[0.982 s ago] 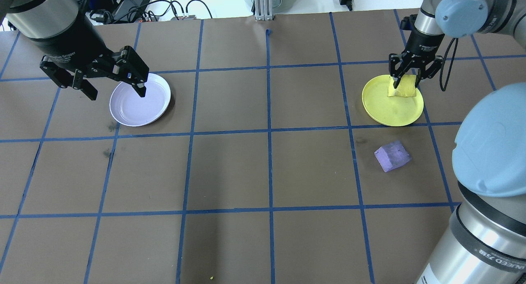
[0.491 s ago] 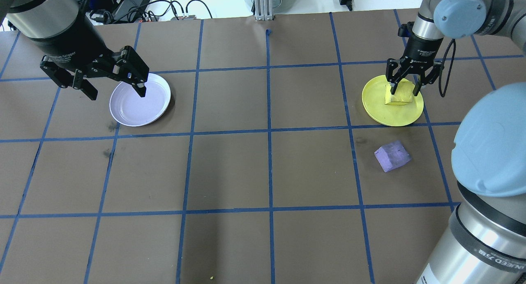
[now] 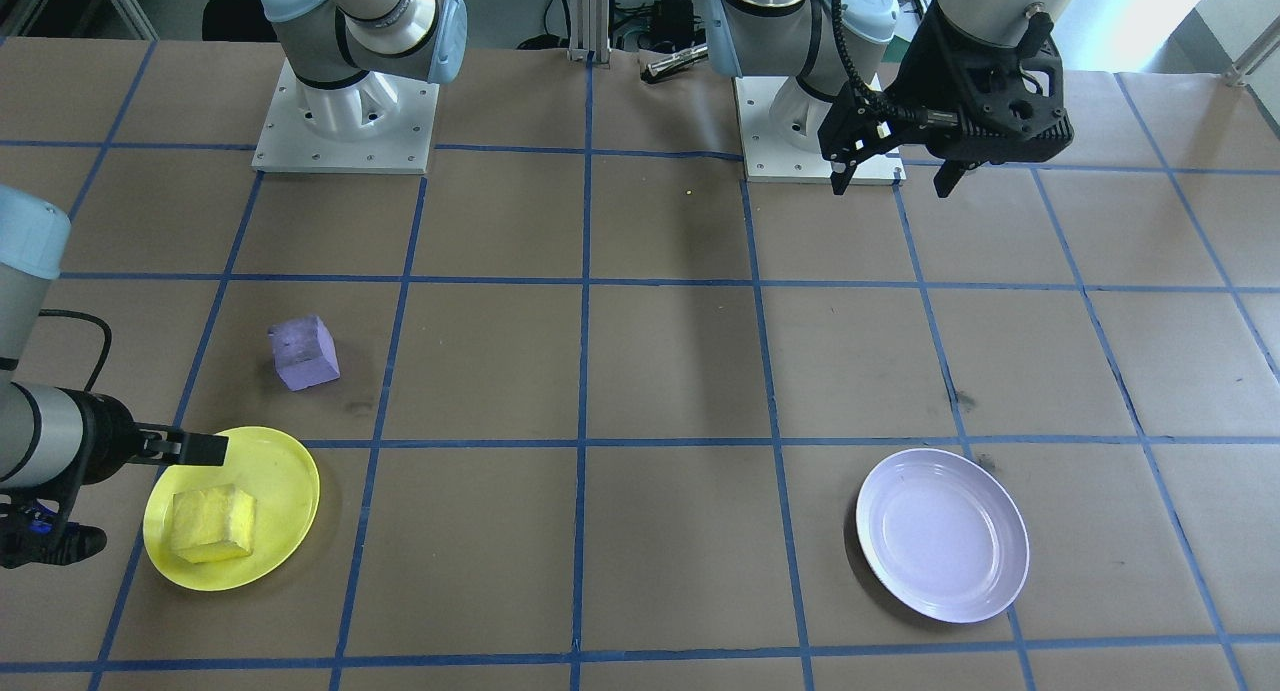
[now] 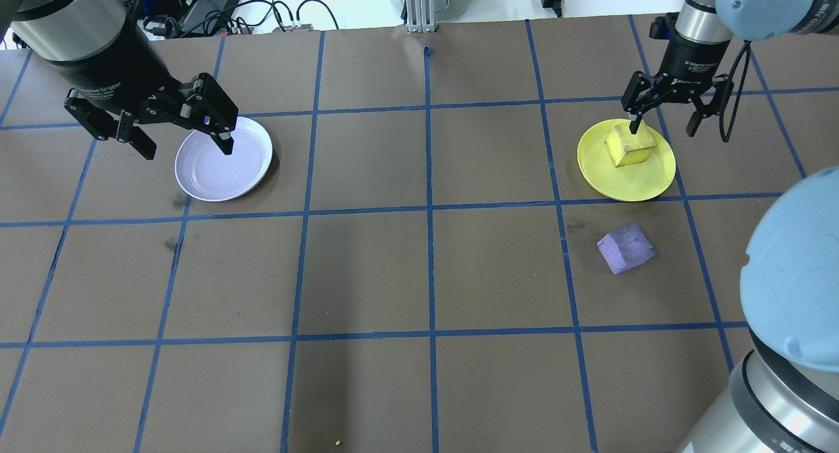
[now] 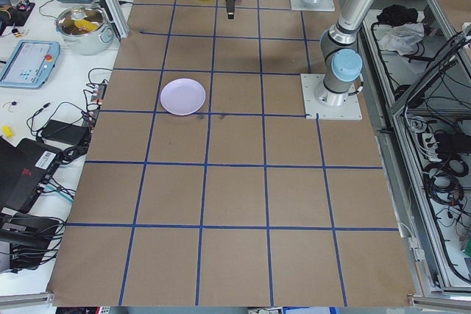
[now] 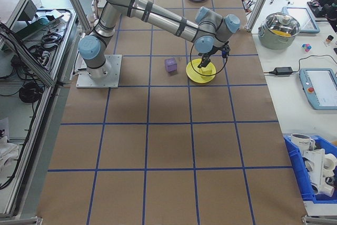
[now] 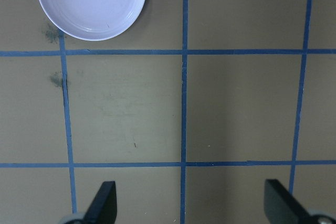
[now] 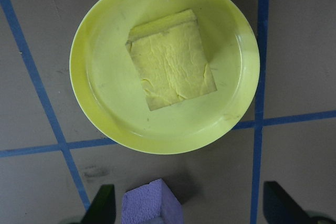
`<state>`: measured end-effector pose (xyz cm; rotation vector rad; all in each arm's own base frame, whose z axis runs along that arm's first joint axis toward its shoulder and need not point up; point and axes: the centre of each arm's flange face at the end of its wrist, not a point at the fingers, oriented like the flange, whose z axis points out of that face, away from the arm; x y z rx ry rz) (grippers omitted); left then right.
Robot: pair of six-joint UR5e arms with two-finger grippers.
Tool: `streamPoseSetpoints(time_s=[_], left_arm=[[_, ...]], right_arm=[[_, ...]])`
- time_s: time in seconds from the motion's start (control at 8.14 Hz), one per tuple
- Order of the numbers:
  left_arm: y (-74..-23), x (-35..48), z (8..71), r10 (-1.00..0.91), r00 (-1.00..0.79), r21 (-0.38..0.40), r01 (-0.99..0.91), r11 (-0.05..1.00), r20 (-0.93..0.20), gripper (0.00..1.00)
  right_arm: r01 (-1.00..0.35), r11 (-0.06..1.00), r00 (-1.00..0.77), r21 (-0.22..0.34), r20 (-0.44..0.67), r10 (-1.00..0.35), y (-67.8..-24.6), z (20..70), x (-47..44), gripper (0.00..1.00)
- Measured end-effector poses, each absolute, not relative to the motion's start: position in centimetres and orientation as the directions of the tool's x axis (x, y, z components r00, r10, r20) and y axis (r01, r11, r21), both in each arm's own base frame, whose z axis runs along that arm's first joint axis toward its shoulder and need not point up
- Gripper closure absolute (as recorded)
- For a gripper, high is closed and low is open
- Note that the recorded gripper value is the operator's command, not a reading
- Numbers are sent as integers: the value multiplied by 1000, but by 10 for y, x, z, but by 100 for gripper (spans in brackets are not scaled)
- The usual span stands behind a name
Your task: Sort blocks by color into plates
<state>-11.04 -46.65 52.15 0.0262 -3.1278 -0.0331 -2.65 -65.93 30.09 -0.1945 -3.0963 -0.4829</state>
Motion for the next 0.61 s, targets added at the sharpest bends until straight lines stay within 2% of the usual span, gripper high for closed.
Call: streamPoseSetpoints(time_s=[0.37,0.49,0.61], left_arm=[[-468,-110,522,-16,-1000,15,-16,1000,14,0],[-469,-110,522,-17,-1000,10,-17,1000,14,0],[-469,-110,522,-17,-1000,7,-17,1000,14,0]], right_arm=[[13,975,-1000,223,-6,15,-653,336,-21,2],[-40,976,-999,213,-34,-34,-651,331,-12,4],[-90,974,-994,208,-76,-76,-645,316,0,0]])
